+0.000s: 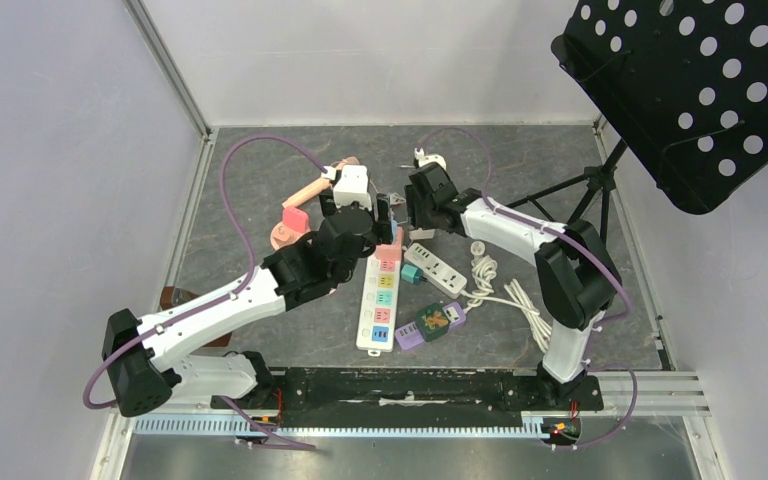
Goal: Insert the plug
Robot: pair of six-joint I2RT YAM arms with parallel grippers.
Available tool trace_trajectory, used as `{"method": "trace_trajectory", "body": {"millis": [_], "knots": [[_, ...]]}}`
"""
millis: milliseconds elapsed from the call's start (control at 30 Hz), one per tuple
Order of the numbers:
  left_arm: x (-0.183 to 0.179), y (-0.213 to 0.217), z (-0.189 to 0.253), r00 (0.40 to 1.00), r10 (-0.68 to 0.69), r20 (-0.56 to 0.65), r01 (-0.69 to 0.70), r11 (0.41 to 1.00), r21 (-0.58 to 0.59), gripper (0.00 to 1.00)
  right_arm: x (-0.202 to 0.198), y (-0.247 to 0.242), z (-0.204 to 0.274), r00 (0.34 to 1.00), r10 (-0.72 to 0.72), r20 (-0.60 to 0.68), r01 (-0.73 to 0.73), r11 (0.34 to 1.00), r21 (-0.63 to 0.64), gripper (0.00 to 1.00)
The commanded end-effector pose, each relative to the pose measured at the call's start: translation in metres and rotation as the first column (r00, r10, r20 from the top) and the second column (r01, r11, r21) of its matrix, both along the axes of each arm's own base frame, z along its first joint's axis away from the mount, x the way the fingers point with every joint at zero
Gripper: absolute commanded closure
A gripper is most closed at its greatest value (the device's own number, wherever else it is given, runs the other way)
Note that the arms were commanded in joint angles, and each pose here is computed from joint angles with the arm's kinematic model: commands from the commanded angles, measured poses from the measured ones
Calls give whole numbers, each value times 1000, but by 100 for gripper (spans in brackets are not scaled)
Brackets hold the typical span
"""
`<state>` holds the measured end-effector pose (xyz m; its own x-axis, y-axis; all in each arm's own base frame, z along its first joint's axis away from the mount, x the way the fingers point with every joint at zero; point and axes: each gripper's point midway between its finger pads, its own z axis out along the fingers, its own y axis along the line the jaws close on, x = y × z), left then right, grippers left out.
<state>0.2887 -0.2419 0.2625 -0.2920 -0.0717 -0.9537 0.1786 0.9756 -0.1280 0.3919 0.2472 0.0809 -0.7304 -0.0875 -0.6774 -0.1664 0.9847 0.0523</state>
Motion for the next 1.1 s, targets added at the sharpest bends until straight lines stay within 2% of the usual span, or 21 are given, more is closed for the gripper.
{"method": "trace_trajectory", "body": {"millis": [0,200,367,533,633,733,800,867,900,967,1067], "knots": [[6,-6,33,998,-22,64,25,998,-51,21,18,14,78,987,73,140,-90,989,116,74],[6,-11,37,996,-59,67,63,996,-58,21,15,4,100,984,132,116,-154,967,202,73],[6,-13,40,995,-81,56,86,993,-81,21,4,-5,121,965,228,129,-256,924,284,72],[11,-13,39,995,-103,-18,99,984,-146,21,-15,-1,144,912,362,193,-409,841,355,72],[14,-10,40,991,-127,-52,115,975,-191,21,-31,10,157,864,440,244,-503,759,413,72],[13,-8,45,980,-201,-10,197,969,-149,21,-45,20,169,828,482,286,-560,683,469,72],[7,-8,49,952,-305,38,306,951,-48,16,-53,25,177,812,496,308,-582,643,498,72],[-13,-15,54,867,-493,72,490,870,49,14,-59,29,186,797,504,333,-601,602,525,72],[-26,-19,55,809,-583,80,576,812,96,14,-63,31,191,788,509,346,-611,584,534,72],[-39,-15,60,747,-656,108,632,751,190,11,-68,33,197,780,515,356,-620,559,551,72],[-51,-13,60,681,-724,111,690,685,235,8,-78,35,205,761,530,374,-639,513,574,72]]}}
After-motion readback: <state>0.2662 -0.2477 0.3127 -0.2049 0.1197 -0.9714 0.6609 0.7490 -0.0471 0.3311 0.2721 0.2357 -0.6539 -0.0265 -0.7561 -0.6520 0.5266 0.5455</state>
